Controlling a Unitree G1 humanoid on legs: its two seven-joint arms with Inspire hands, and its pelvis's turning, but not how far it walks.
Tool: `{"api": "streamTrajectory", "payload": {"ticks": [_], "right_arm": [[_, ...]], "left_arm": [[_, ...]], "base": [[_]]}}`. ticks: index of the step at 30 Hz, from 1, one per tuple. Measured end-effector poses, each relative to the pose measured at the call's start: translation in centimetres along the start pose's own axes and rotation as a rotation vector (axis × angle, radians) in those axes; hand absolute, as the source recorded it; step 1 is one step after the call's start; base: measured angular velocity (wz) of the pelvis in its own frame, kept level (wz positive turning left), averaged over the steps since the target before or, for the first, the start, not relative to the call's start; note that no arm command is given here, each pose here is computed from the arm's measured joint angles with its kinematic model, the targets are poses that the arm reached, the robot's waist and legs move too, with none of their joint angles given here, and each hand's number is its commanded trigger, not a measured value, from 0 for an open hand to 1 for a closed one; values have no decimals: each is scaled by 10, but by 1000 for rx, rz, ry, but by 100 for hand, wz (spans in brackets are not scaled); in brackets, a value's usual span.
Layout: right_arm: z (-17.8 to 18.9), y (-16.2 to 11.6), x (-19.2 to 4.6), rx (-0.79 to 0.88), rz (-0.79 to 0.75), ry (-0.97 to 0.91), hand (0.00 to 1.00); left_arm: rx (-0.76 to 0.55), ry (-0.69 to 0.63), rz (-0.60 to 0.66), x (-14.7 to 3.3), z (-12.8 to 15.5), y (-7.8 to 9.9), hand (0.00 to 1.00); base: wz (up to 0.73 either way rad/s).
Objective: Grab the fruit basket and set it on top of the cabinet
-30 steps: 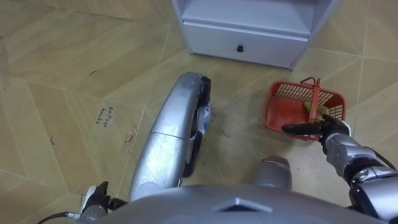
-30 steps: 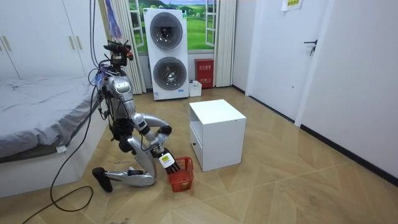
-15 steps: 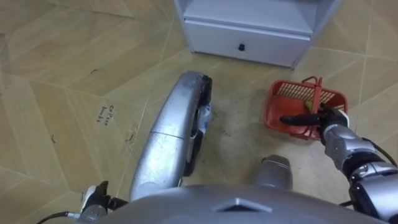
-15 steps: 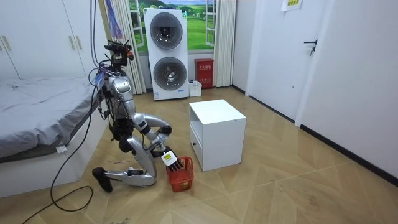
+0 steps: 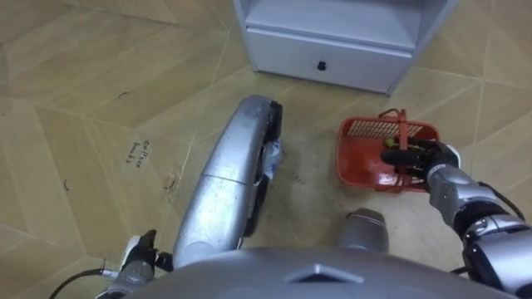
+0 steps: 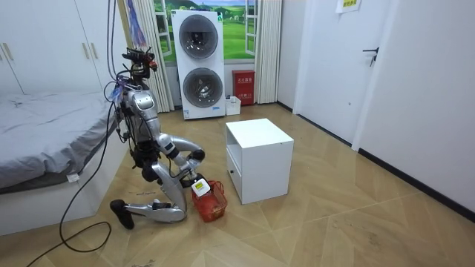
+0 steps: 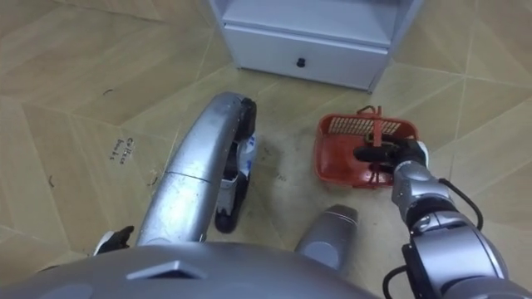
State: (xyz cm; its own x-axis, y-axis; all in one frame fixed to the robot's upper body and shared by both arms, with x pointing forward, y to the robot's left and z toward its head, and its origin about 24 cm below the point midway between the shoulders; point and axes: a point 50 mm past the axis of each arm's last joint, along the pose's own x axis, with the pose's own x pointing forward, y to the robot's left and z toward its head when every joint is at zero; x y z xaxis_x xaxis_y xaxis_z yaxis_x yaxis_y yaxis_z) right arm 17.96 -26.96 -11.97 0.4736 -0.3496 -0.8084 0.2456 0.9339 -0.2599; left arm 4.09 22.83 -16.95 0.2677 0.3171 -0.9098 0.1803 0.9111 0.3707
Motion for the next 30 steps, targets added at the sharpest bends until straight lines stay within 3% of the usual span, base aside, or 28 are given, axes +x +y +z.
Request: {"api": "streamTrajectory", "payload": {"ticks": [14,30], "right_arm": [[-9,12,-1,47,59,34,100],[-17,20,-2,66,84,64,100]], "left_arm": [[-23,-56,-19,2,28,-9,0],[-41,-47,-24,3,31,-10,0]], "base": [[0],[1]]}}
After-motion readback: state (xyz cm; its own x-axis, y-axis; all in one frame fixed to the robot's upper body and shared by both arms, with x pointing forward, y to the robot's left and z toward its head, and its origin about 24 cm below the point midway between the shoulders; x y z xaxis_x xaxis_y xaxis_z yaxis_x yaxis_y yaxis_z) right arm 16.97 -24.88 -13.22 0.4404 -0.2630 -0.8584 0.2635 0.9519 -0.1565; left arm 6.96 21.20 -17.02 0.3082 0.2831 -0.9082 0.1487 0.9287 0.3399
